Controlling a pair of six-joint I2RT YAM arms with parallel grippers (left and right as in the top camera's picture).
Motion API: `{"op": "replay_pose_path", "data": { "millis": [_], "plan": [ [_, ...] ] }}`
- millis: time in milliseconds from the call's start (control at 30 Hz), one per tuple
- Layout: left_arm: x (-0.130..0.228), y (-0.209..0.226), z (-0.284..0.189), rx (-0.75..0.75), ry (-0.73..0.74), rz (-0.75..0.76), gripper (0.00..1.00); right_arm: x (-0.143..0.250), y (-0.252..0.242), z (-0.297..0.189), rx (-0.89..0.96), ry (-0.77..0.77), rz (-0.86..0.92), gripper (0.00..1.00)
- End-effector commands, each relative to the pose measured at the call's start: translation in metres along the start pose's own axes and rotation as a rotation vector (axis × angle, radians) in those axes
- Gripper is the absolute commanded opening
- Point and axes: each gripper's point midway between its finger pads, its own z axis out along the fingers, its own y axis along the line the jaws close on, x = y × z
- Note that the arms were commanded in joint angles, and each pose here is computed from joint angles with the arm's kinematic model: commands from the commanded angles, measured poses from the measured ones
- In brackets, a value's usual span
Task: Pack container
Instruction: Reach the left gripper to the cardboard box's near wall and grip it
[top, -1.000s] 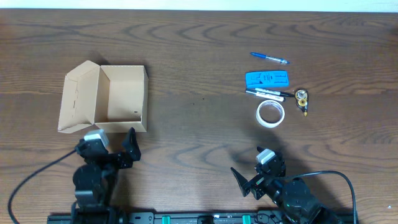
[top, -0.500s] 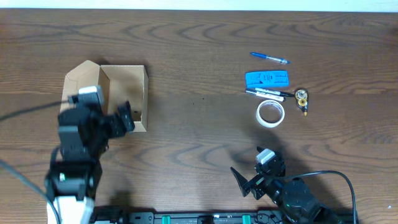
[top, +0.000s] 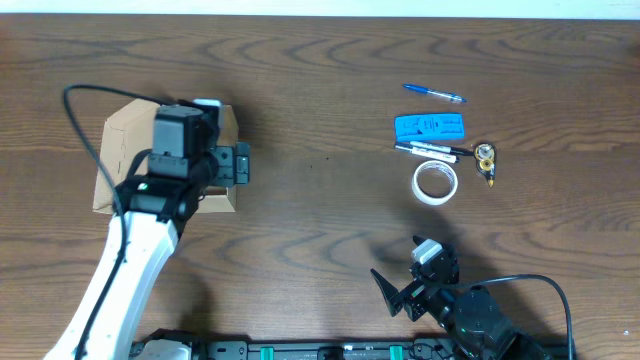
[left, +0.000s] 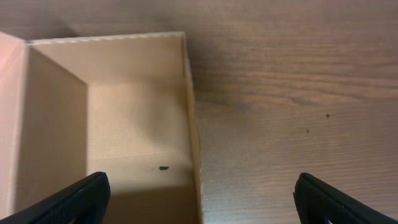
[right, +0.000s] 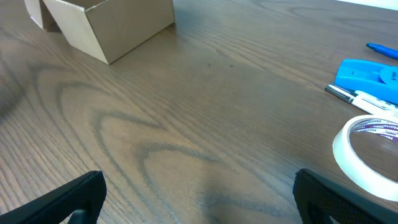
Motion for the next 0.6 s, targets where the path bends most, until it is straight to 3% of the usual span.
{"op": "replay_pose_path", "data": {
  "millis": [0, 567],
  "plan": [
    [-0.002, -0.001, 0.008, 0.000, 0.013, -0.006, 0.95, 0.000, 0.001, 0.000, -0.007, -0.004, 0.008, 0.99],
    [0.043, -0.006, 0.070, 0.046, 0.225, -0.012, 0.95, 0.000, 0.001, 0.000, -0.007, -0.003, 0.008, 0.99]
  ]
}}
